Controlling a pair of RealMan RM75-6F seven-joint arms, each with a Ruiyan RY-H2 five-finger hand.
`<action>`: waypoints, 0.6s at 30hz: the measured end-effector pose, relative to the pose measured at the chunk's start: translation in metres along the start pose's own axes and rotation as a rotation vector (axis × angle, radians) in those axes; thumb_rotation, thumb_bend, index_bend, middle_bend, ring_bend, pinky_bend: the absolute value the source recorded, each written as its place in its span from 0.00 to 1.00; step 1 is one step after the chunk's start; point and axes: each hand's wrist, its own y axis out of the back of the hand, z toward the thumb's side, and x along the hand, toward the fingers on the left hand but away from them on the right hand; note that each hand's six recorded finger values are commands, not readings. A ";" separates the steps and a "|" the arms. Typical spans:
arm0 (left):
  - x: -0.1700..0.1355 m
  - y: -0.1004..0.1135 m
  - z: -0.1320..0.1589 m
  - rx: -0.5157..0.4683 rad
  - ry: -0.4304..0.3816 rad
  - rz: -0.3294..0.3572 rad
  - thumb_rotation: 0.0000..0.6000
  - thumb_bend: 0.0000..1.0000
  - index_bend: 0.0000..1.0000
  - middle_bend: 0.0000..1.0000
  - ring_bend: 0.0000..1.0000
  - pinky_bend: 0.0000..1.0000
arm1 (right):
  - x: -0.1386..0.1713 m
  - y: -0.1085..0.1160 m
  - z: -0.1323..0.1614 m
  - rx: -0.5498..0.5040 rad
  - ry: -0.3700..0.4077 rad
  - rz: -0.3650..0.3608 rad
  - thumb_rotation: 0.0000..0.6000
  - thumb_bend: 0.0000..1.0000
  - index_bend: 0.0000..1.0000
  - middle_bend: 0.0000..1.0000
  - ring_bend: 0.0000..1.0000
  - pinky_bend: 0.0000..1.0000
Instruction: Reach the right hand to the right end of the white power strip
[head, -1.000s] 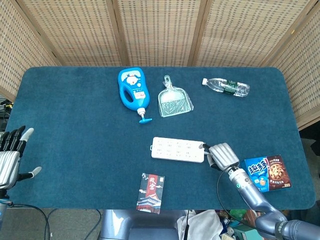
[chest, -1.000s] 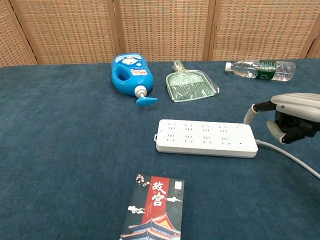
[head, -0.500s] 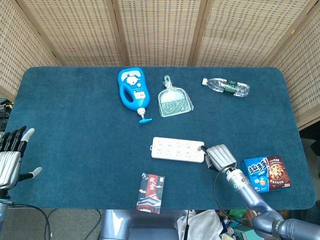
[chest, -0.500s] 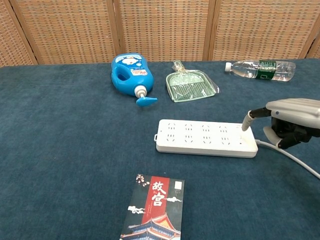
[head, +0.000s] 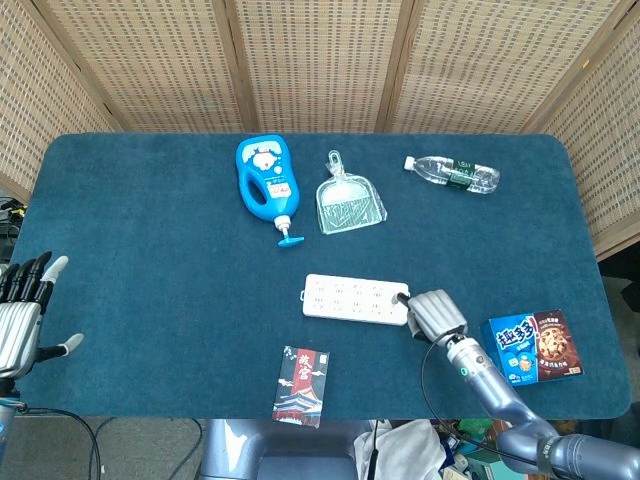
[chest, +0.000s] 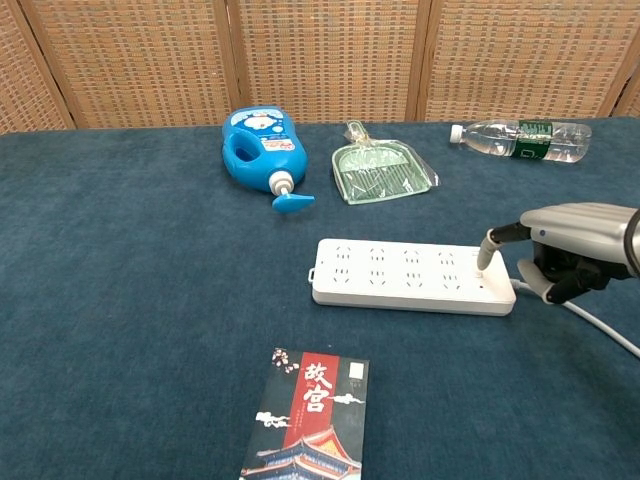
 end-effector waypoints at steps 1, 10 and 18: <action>0.000 0.000 0.000 0.001 0.000 -0.001 1.00 0.08 0.00 0.00 0.00 0.00 | 0.000 0.000 0.001 0.002 0.000 0.000 1.00 0.76 0.28 1.00 1.00 1.00; 0.000 0.000 -0.001 0.000 0.002 0.002 1.00 0.08 0.00 0.00 0.00 0.00 | -0.005 -0.002 0.002 0.020 -0.009 0.017 1.00 0.76 0.28 1.00 1.00 1.00; 0.000 0.000 -0.001 -0.001 0.001 0.001 1.00 0.08 0.00 0.00 0.00 0.00 | -0.007 -0.007 0.003 0.038 -0.015 0.035 1.00 0.76 0.29 1.00 1.00 1.00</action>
